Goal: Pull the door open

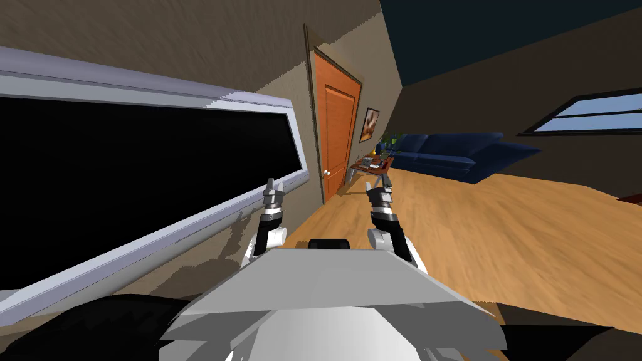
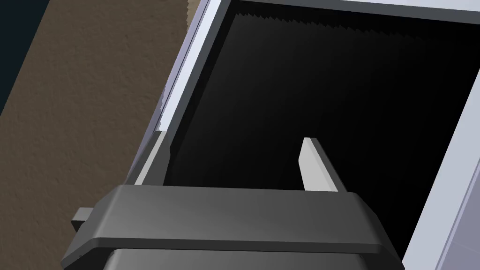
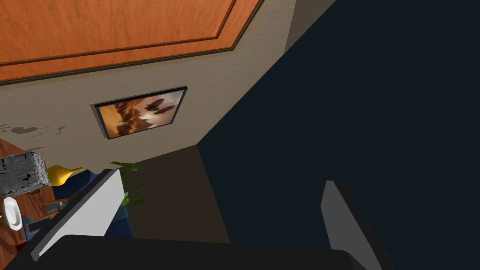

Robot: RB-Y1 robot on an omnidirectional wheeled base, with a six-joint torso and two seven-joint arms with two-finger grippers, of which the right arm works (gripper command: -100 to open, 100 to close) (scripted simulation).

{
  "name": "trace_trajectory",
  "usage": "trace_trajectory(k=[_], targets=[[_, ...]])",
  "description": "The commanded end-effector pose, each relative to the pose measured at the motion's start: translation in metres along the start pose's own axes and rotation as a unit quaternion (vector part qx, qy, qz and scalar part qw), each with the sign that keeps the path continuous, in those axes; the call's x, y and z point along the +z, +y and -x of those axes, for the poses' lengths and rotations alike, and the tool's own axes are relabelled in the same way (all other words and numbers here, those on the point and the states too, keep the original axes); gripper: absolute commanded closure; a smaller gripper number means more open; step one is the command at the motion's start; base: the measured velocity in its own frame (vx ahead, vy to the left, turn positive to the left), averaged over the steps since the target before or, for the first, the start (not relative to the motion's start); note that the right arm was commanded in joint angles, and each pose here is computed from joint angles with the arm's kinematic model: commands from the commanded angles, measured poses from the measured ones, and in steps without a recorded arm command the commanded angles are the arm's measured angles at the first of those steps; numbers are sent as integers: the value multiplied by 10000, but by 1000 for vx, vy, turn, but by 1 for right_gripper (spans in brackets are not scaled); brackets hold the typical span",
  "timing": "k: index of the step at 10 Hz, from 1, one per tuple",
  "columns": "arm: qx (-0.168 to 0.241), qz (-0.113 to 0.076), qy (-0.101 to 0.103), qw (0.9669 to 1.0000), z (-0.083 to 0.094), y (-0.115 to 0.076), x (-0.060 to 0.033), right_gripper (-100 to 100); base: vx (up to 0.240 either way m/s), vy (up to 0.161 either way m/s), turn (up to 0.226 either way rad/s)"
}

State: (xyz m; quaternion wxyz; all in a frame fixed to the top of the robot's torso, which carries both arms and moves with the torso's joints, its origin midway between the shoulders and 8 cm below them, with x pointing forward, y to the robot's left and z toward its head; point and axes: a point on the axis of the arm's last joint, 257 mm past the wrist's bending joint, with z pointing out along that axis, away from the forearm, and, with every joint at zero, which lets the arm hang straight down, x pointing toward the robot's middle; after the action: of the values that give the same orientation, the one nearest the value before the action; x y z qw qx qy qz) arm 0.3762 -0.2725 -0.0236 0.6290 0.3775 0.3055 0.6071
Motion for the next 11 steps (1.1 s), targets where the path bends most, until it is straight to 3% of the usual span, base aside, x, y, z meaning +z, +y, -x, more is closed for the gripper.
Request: trace_trajectory(k=[1,5,11], targets=[[-213,-50,56,9997,-2,-86,-17,-100,54,-3,75],[-771,-173,199,9967,1,-314,-68,-100,95,-17,76],[-1700,-359,455,9837,21,-698,-177,-100,96,-25,85]])
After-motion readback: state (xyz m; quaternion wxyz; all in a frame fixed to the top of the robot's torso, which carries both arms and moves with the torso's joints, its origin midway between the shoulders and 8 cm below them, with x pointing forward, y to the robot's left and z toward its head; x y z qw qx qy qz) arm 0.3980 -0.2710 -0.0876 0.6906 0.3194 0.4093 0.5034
